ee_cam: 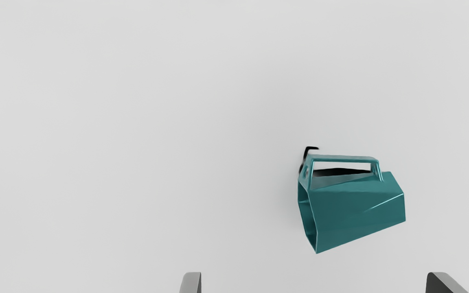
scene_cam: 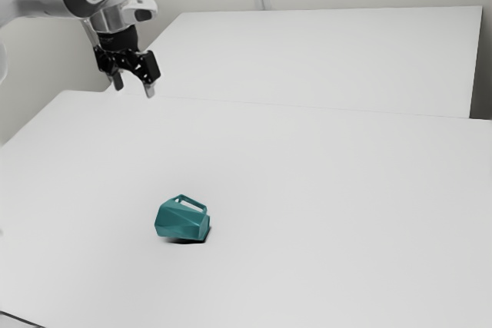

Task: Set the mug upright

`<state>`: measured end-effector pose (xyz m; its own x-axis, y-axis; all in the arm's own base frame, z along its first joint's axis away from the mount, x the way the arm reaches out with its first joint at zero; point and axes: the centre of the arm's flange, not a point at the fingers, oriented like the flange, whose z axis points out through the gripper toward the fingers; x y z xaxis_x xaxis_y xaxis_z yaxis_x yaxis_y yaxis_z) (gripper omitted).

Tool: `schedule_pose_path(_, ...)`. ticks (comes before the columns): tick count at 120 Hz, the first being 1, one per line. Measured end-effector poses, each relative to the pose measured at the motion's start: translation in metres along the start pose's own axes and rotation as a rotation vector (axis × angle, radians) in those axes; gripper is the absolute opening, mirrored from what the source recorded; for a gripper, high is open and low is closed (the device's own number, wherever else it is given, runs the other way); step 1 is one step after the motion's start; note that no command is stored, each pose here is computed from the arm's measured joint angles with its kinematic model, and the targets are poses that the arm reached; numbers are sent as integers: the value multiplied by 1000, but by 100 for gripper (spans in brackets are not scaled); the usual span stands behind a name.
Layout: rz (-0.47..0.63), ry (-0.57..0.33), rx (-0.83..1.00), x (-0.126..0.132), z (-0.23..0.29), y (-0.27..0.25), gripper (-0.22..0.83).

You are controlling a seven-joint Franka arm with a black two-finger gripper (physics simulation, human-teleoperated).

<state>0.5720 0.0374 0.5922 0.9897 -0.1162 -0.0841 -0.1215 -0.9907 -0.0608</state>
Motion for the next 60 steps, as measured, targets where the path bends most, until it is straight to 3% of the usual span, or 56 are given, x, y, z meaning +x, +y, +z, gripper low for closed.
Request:
schedule_pose_path(29,32,63,-9,-22,-3,3,62)
schedule_pose_path(41,41,92,-27,-48,11,6,61)
schedule_pose_path(60,-49,138,-80,-92,42,-13,62)
